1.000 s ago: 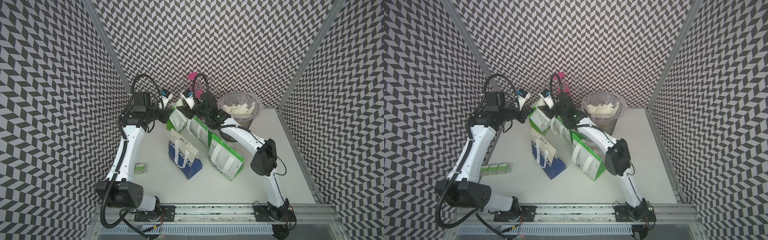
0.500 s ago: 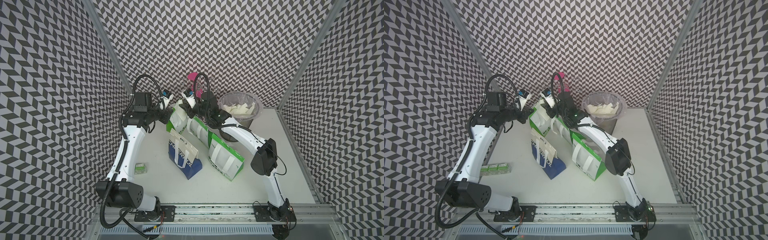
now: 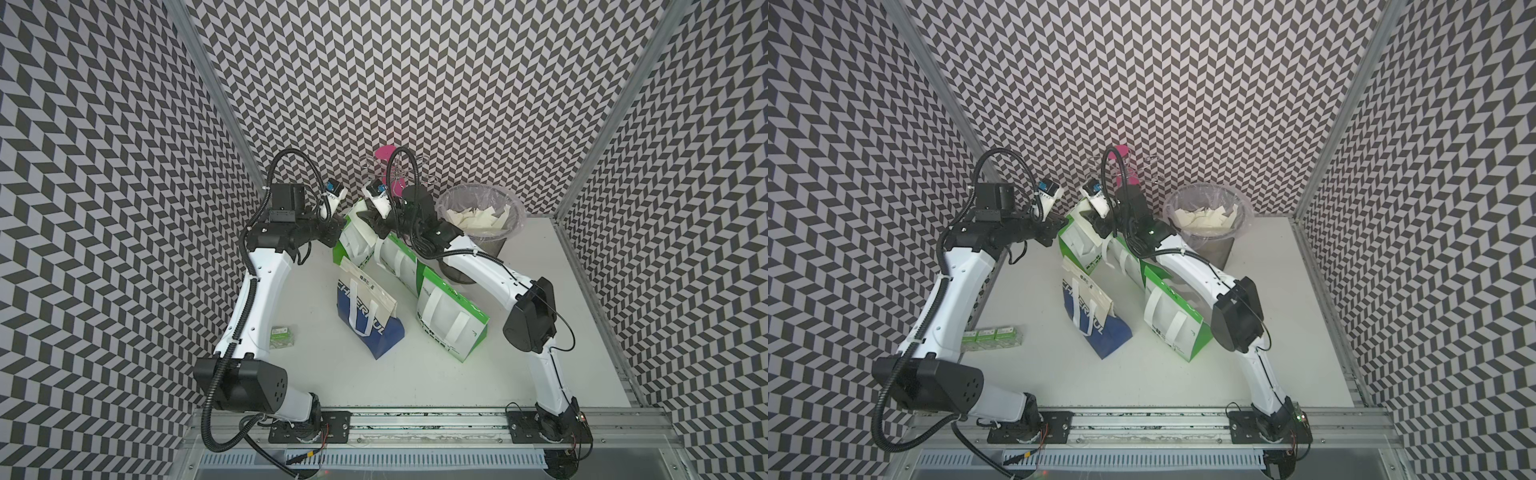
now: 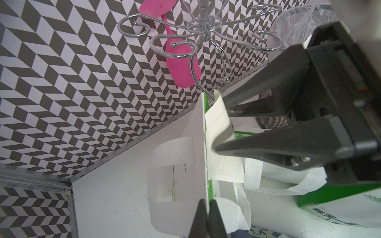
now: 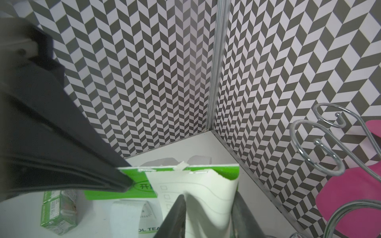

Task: Shred takeout receipts and throw away
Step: Tear off the takeout receipt from the takeout bag, then place the takeout bag at the center of the board, then shred the takeout receipt.

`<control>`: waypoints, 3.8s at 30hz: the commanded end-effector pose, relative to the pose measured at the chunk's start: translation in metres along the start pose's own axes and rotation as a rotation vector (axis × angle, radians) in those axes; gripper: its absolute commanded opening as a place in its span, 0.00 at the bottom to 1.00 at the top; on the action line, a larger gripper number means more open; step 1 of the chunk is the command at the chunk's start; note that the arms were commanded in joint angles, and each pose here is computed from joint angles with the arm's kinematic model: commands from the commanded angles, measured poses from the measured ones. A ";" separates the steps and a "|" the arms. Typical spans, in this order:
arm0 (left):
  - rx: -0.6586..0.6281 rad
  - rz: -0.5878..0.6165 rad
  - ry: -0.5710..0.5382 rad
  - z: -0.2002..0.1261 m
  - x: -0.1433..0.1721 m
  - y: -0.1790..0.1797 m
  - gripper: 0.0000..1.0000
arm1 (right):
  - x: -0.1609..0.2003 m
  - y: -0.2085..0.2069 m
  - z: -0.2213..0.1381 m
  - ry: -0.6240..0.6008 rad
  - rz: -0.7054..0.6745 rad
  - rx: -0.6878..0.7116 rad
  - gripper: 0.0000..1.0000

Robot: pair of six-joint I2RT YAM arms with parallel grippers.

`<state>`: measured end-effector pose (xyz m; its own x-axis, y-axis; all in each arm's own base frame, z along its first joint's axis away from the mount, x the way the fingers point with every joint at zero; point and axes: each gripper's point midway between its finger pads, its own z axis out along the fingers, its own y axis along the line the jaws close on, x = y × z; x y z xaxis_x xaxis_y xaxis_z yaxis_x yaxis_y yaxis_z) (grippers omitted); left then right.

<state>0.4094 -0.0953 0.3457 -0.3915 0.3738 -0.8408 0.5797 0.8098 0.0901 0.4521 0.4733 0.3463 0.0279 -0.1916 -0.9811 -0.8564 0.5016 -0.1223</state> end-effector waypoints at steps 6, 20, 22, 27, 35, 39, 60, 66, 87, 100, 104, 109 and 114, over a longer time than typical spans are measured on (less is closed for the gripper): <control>0.004 0.035 -0.050 -0.005 -0.018 -0.003 0.00 | -0.041 0.014 -0.025 -0.083 -0.047 0.005 0.37; 0.026 0.045 -0.063 -0.008 -0.021 -0.009 0.00 | -0.025 0.022 -0.007 -0.058 -0.019 -0.062 0.33; 0.033 0.050 -0.068 -0.009 -0.021 -0.010 0.00 | -0.023 0.019 -0.005 -0.059 -0.011 -0.060 0.33; 0.031 0.051 -0.068 -0.010 -0.021 -0.010 0.00 | -0.015 0.012 0.001 -0.036 0.021 -0.067 0.34; 0.030 0.050 -0.084 -0.011 -0.026 -0.010 0.00 | 0.000 0.021 0.005 -0.004 0.065 -0.153 0.32; 0.042 0.051 -0.089 -0.011 -0.027 -0.012 0.00 | -0.005 0.026 0.004 -0.021 0.072 -0.187 0.26; -0.129 -0.009 0.047 0.006 0.002 0.025 0.00 | -0.083 0.037 -0.044 -0.240 0.020 -0.240 0.00; -0.145 -0.042 0.090 0.016 0.015 0.032 0.00 | -0.104 0.031 -0.069 -0.318 0.034 -0.253 0.00; -0.017 -0.116 0.095 0.039 0.042 0.025 0.18 | -0.095 -0.029 -0.144 -0.263 -0.029 -0.020 0.00; 0.146 -0.011 -0.201 -0.017 -0.070 -0.027 0.69 | -0.108 -0.037 -0.199 -0.282 -0.065 0.067 0.00; 0.320 0.037 -0.329 -0.037 -0.113 -0.077 0.71 | -0.118 -0.039 -0.221 -0.312 -0.062 0.052 0.01; 0.542 0.067 -0.496 -0.057 -0.159 -0.134 0.73 | -0.125 -0.039 -0.246 -0.347 -0.085 0.026 0.03; 0.710 0.047 -0.594 -0.059 -0.188 -0.175 0.73 | -0.126 -0.044 -0.268 -0.359 -0.095 0.027 0.02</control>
<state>0.3488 -0.2622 0.4968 -0.0549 0.0422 -0.9976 0.9295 0.3671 -0.0356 0.3684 0.2586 0.4935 0.2241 0.0266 -0.9742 -0.8182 0.5483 -0.1732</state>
